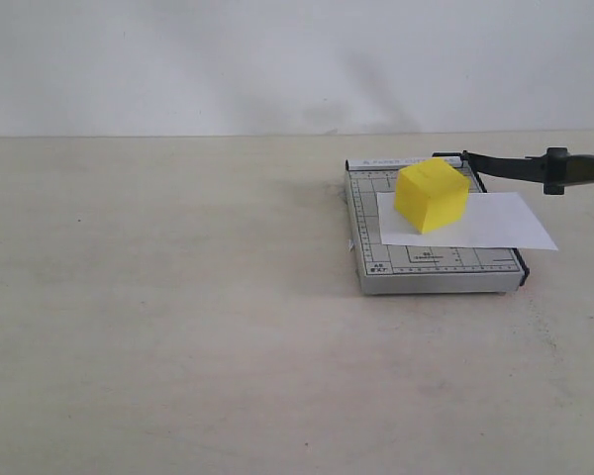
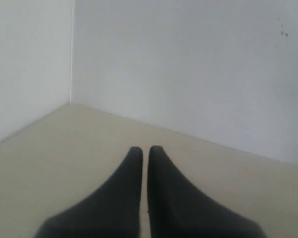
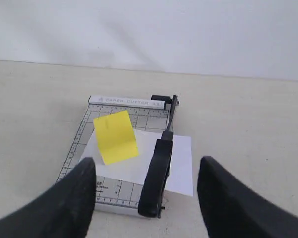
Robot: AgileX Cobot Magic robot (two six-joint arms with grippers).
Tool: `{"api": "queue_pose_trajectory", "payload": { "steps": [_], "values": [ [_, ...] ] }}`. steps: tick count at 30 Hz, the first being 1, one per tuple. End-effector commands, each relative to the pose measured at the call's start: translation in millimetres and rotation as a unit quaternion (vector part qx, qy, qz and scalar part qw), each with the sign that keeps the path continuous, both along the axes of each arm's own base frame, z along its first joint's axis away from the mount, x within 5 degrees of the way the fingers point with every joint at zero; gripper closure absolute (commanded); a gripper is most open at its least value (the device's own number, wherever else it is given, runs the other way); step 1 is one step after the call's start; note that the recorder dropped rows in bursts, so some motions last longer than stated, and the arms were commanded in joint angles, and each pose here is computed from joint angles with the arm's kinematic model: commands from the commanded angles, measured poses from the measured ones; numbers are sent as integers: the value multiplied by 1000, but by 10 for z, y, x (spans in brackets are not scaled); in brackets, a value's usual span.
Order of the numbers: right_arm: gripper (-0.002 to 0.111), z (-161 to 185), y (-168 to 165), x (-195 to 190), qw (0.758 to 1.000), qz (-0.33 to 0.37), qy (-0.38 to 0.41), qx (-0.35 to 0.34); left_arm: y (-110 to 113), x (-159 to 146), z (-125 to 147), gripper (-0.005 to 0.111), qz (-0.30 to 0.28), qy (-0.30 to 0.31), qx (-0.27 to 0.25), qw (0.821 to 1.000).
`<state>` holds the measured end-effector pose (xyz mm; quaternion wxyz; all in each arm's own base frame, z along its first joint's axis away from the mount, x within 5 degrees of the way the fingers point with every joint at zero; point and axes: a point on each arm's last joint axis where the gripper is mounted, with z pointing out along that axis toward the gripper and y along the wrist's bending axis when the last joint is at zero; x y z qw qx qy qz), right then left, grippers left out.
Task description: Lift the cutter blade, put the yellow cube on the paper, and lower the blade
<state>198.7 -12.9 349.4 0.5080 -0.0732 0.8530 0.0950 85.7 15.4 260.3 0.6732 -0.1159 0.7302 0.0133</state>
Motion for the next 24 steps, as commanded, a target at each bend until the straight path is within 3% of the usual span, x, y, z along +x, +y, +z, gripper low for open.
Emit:
{"api": "queue_pose_trajectory", "payload": {
  "steps": [1, 4, 8, 12, 22, 24],
  "values": [
    [50, -193, -76, 235, 999, -10, 44, 19, -8, -51, -632, 102, 3, 139, -34, 990],
    [50, -300, -71, 348, 996, -8, 68, 58, -29, -65, -802, 102, -1, 123, -67, 990],
    [50, -447, 109, 519, 996, 33, 76, 21, -30, -64, -800, 102, -1, 121, -68, 990],
    [50, -512, 112, 604, 997, 12, 79, 16, -42, -57, -785, 102, 4, 104, -123, 987],
    [50, -700, 85, 720, 993, -5, 117, 33, -43, -52, -769, 102, 3, 95, -124, 988],
    [55, -740, 81, 740, 992, -4, 125, 32, -43, -52, -769, 102, 3, 95, -124, 988]
  ]
}}
